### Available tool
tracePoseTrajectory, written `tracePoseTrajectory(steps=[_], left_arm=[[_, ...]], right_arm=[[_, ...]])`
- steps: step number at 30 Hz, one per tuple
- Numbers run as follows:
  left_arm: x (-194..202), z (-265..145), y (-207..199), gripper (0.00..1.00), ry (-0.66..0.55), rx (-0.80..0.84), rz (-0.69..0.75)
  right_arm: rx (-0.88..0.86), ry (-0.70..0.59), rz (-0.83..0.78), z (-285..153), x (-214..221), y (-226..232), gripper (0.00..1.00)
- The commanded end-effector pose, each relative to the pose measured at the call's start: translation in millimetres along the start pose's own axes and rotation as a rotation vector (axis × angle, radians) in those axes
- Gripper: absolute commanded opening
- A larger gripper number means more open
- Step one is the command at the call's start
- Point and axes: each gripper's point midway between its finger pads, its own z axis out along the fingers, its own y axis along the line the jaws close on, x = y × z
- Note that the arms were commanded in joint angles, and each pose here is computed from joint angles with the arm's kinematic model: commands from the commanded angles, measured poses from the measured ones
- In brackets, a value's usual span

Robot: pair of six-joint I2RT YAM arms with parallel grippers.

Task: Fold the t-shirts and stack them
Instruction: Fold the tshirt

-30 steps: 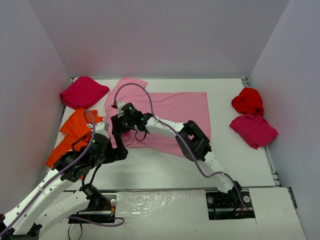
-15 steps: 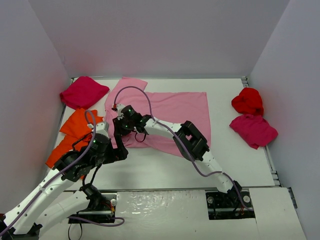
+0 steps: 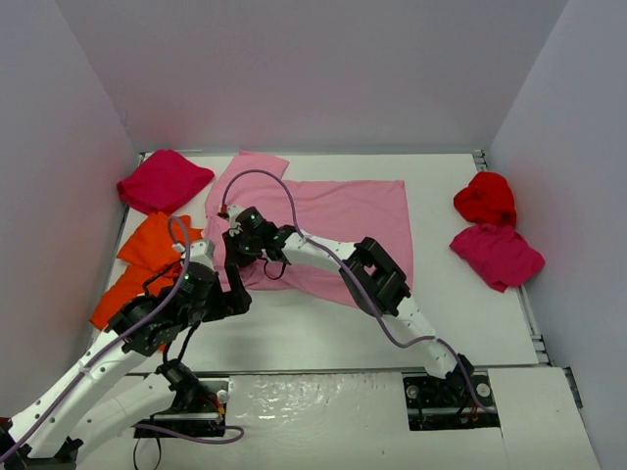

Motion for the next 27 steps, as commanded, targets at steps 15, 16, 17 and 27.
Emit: tracePoseTrajectory(steps=[15,16,17,27], left_arm=[[-5,7,-15,0.84,-0.029,0.067,-0.023],[-3,7,-13,0.84,-0.026,0.064,-0.023],[-2,7,-12,0.84,-0.024,0.062,-0.024],[-2,2,-9,0.84,-0.03,0.057,-0.029]], right_arm=[[-0.026,-0.247,-0.164,-42,-111,42,0.01],[-0.027,-0.248,-0.165,-40,-112,40,0.03],[-0.029,-0.254,-0.163,-37,-115,37,0.05],[-0.051,-0.221,-0.093,-33,-105,24,0.25]])
